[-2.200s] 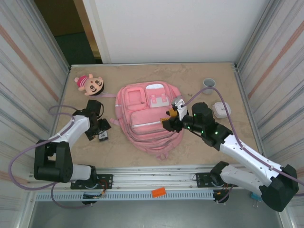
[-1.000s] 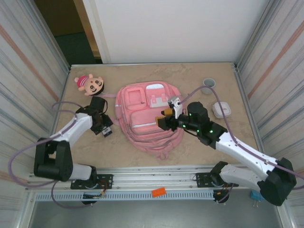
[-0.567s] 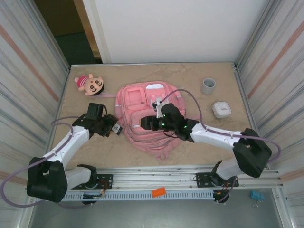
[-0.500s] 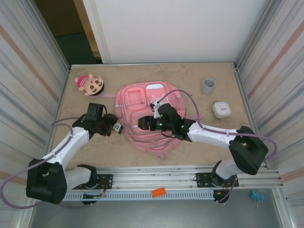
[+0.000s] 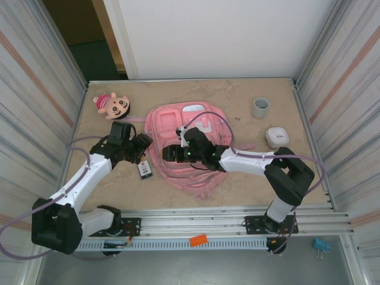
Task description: Pack books, pencil case, and school supplies into a backpack
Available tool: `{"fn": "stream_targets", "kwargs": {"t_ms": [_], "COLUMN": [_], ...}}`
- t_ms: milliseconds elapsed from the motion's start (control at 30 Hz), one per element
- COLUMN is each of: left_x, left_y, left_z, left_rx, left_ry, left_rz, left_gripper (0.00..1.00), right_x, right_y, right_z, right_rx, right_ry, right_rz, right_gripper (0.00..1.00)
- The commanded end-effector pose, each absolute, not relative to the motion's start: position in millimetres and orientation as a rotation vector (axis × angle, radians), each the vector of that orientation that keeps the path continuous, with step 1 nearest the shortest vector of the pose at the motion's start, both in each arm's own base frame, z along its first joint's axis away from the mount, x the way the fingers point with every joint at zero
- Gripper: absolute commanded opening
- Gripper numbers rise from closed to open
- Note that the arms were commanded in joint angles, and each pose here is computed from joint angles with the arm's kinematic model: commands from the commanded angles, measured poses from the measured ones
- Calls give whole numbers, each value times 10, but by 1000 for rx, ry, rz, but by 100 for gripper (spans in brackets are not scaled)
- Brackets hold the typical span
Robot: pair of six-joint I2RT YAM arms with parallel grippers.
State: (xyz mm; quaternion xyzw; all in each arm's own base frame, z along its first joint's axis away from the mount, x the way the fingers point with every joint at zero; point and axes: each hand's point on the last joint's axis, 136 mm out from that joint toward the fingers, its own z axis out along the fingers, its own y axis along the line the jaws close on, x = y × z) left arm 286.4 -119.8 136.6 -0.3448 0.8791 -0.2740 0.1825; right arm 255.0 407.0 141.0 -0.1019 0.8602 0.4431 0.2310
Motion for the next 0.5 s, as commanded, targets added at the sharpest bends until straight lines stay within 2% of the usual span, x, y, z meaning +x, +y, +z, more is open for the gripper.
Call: {"fn": "stream_targets", "kwargs": {"t_ms": [0, 233, 467], "left_x": [2523, 2381, 2450], "left_y": [-842, -719, -851], "left_z": [1087, 783, 521], "left_rx": [-774, -629, -576], "left_ry": [2682, 2830, 2907], "left_rz": [-374, -85, -32], "left_gripper": [63, 73, 78], "right_x": [2590, 2566, 2568], "right_y": [3977, 3956, 3924], "right_z": [1594, 1654, 1698], "right_rx": [-299, -344, -350], "right_ry": [2324, 2314, 2295], "right_rz": [1168, 1158, 1155], "right_gripper": [54, 54, 55]}}
